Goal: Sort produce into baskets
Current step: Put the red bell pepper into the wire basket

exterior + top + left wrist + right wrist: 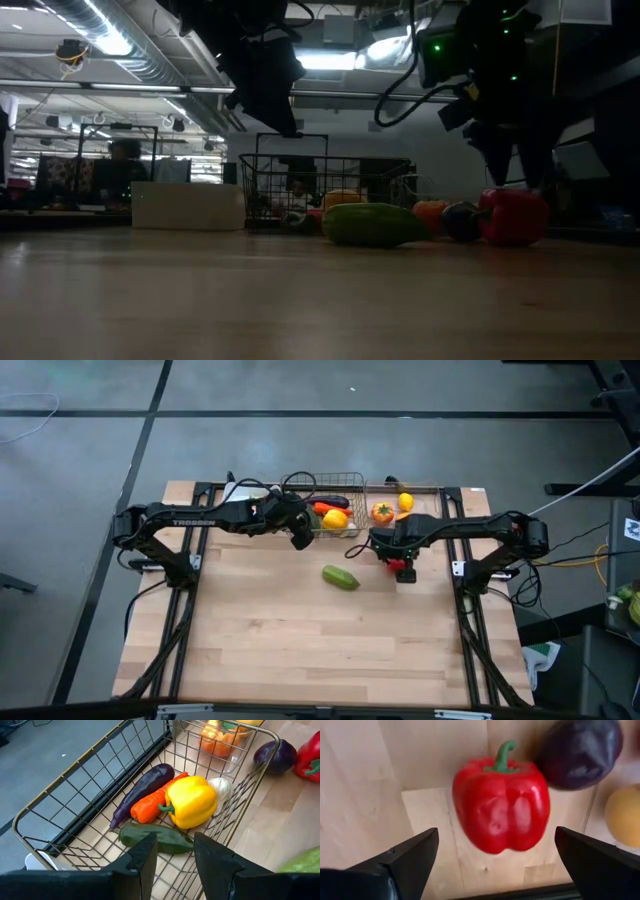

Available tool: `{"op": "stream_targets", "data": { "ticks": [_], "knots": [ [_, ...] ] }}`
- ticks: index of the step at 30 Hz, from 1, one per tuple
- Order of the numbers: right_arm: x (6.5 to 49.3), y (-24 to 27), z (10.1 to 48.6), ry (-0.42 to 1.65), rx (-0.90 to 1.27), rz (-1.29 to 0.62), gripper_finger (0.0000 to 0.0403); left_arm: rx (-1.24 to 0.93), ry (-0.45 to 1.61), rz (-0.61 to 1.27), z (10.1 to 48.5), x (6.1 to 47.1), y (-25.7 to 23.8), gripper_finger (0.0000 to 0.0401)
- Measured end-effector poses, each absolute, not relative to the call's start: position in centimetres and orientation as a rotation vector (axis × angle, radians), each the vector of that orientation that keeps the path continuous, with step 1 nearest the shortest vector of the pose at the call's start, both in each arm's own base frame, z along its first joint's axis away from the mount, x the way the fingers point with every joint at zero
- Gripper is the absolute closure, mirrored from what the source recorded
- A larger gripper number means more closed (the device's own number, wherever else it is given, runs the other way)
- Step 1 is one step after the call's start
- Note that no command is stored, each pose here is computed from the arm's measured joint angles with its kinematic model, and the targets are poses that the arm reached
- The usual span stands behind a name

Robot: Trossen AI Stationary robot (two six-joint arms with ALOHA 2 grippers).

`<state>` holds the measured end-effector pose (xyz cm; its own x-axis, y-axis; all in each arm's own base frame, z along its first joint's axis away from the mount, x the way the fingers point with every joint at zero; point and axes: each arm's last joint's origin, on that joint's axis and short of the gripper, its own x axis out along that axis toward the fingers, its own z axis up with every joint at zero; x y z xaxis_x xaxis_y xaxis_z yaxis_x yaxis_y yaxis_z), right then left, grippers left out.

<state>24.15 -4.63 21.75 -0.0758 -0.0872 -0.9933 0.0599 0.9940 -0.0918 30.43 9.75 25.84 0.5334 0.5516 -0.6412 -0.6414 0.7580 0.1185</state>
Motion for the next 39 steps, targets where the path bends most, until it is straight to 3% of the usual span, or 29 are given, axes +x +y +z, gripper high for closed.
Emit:
{"op": "stream_targets", "data": {
  "ticks": [28,39],
  "knots": [
    [23.4,-4.5,16.8,1.564,-0.061,-0.136,0.001,-0.137,0.713,0.714,25.8,30.4,9.8,0.0276],
    [23.3,-4.6,16.8,1.572,-0.078,-0.156,0.0064,-0.137,0.714,0.714,25.8,30.4,9.8,0.0276]
  ]
}}
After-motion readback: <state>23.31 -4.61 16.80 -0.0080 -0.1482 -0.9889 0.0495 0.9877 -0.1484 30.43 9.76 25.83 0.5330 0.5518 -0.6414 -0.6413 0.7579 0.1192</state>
